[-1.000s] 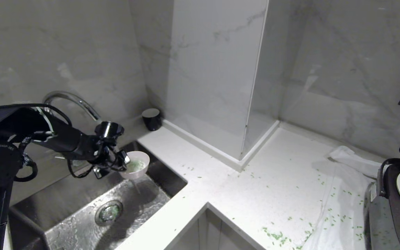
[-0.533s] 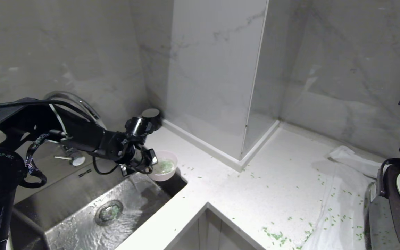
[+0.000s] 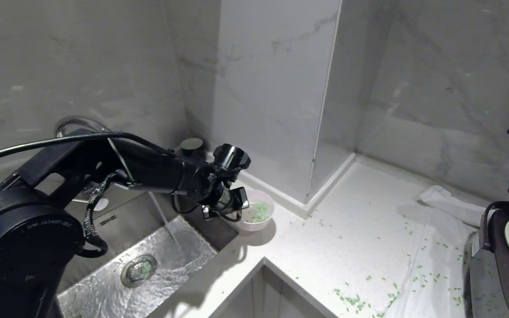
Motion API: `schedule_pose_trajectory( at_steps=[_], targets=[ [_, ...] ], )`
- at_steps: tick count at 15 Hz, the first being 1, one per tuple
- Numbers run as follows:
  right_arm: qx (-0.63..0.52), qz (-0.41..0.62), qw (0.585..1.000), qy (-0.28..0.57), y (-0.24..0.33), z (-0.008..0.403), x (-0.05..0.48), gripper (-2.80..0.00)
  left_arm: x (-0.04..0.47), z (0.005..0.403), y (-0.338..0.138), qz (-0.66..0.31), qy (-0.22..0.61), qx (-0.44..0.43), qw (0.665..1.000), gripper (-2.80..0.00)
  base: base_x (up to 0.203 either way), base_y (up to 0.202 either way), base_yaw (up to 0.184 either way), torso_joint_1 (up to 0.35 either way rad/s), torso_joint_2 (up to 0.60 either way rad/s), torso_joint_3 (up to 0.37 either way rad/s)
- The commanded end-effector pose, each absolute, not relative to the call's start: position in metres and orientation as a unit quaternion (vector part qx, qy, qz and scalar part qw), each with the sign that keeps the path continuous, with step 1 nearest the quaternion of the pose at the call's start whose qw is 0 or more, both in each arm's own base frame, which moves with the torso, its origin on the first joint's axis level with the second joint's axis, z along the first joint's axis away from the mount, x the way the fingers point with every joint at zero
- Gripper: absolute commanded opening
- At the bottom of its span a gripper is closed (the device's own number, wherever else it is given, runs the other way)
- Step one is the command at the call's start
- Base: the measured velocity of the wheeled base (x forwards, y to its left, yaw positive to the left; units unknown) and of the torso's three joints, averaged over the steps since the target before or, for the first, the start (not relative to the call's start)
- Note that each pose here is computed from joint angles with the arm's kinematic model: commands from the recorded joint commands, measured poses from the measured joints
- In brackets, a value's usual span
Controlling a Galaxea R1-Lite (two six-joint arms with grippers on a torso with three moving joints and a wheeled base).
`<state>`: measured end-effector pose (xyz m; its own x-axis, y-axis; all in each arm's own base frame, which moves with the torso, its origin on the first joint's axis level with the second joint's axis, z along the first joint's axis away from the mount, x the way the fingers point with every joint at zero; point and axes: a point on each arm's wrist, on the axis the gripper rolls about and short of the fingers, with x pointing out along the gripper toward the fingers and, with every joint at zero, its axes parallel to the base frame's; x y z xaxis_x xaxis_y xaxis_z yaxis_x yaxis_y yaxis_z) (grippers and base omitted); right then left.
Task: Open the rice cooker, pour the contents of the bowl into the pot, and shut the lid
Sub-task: Place the bowl on the table
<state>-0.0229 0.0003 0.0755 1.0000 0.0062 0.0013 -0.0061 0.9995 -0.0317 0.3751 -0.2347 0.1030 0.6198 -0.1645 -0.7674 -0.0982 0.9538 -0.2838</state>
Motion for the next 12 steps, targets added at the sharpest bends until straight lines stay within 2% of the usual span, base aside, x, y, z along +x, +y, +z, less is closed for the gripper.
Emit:
schedule_pose_trajectory(
  at_steps=[1,12],
  targets=[
    [-0.016,0.003,1.000,0.001,0.000,0.075,-0.023,-2.80,0.381,0.086,-0.258,-0.027,0.446,-0.143,0.883,-2.80,0.000,0.000,0.000,0.000,0.00,0.000],
    [-0.016,0.003,1.000,0.001,0.000,0.075,-0.023,-2.80,0.392,0.051,-0.283,-0.037,0.457,-0.130,0.879,-2.80,0.000,0.000,0.000,0.000,0.00,0.000]
  ],
)
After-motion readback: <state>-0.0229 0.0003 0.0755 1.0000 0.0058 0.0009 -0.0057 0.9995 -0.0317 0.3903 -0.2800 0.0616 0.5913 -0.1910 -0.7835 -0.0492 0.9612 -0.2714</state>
